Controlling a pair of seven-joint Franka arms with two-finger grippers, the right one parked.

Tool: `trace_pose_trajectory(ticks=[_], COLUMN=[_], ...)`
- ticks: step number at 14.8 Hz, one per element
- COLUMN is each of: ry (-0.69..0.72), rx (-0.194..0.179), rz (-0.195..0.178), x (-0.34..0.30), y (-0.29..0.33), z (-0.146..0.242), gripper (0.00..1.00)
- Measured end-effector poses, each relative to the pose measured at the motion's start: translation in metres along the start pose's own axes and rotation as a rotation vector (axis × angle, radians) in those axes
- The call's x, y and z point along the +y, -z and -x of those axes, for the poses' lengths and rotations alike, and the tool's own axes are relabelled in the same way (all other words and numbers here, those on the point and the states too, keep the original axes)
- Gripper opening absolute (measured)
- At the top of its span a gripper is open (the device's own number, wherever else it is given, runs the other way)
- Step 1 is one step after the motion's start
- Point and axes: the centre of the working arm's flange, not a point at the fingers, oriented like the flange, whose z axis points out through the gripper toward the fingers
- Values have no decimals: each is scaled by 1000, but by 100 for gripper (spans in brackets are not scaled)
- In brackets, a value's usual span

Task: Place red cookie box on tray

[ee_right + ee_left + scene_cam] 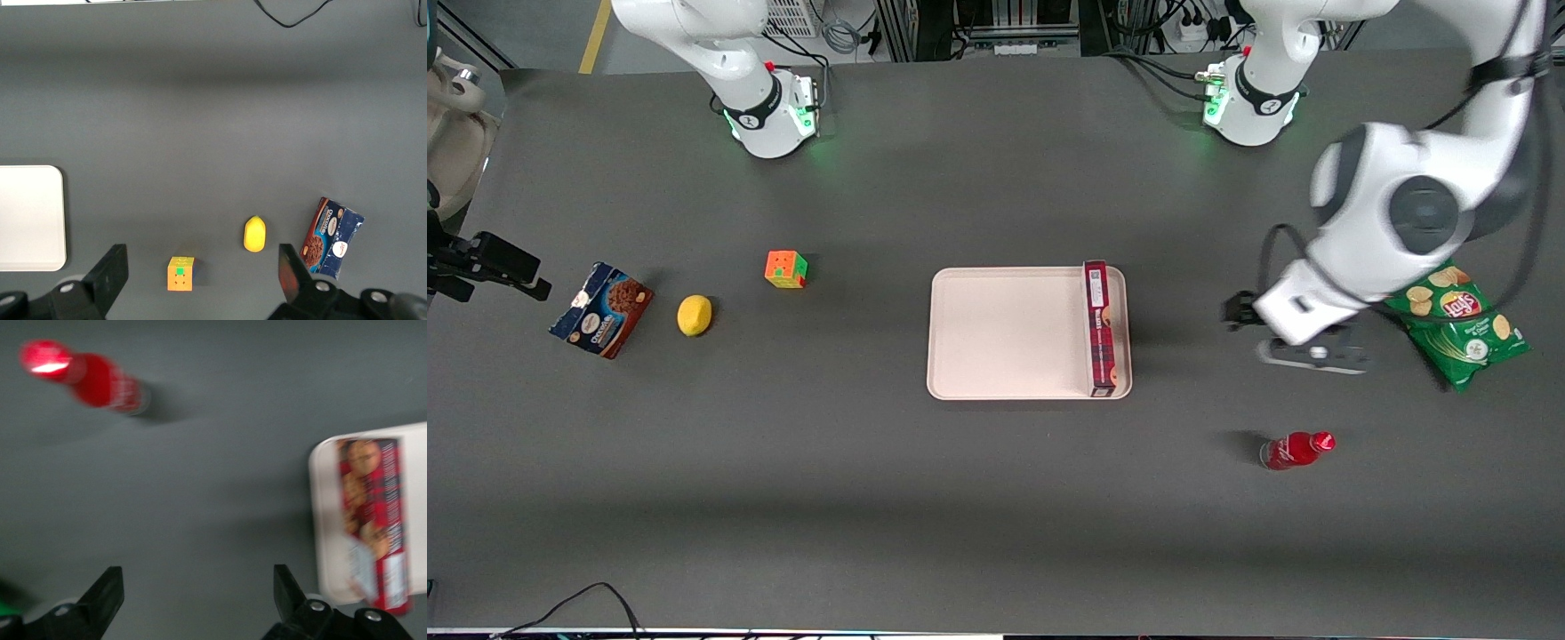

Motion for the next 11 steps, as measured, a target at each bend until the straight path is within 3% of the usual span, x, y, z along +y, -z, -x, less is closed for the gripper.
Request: trace_pose_trajectory(ticks=[3,11], ry=[-21,13], rx=[-56,-57], rz=[-7,0], x=[-56,-90], y=[51,152], z=[12,50], gripper=[100,100])
